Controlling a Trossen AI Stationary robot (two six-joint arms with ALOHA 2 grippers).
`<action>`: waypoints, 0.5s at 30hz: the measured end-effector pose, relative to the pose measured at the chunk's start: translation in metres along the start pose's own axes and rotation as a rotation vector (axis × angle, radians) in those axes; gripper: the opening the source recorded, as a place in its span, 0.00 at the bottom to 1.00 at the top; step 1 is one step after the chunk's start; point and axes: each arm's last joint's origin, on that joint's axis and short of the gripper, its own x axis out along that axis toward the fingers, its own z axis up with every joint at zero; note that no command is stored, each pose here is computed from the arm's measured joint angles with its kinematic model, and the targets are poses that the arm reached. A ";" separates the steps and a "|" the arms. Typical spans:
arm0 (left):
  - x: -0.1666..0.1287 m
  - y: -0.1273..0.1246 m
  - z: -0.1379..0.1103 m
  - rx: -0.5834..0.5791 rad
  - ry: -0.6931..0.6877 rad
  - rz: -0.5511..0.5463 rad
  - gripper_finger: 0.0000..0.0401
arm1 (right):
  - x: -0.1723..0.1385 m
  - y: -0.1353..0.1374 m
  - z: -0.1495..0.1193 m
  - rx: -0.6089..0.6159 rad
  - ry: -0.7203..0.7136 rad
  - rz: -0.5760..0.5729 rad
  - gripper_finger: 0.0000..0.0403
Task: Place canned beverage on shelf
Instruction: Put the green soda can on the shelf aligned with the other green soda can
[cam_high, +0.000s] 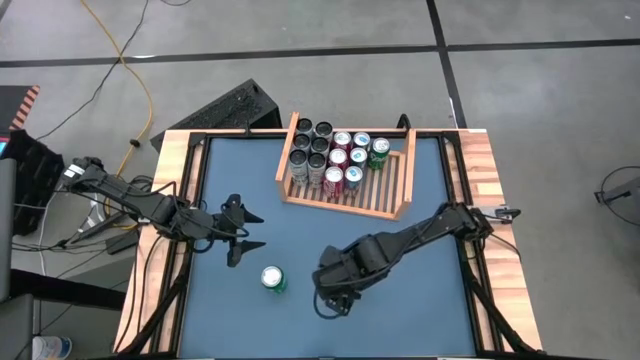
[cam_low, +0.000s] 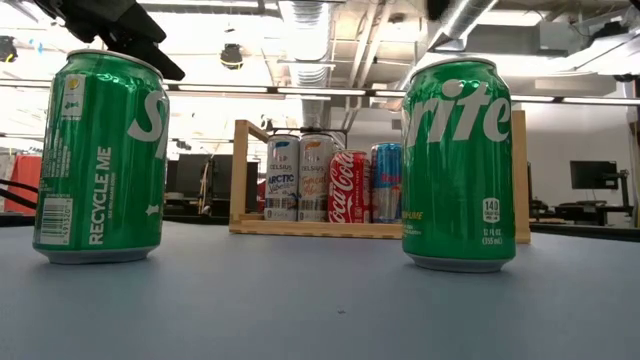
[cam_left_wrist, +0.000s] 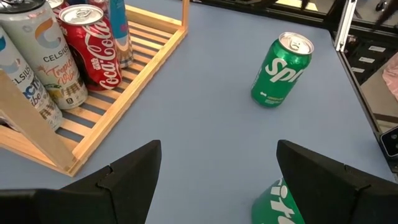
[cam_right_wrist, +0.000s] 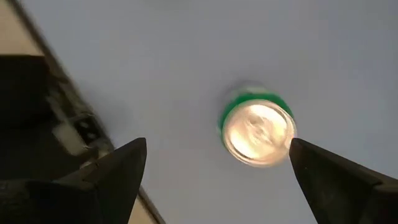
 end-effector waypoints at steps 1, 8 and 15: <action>0.000 0.000 0.000 0.000 0.000 0.000 0.76 | 0.001 -0.001 -0.001 0.011 0.013 -0.018 0.95; 0.000 0.000 0.000 0.001 0.002 0.001 0.76 | 0.005 -0.001 0.001 0.048 -0.007 -0.044 0.95; 0.000 0.001 -0.001 0.006 0.013 0.005 0.76 | 0.029 -0.002 -0.006 0.052 0.033 -0.135 0.95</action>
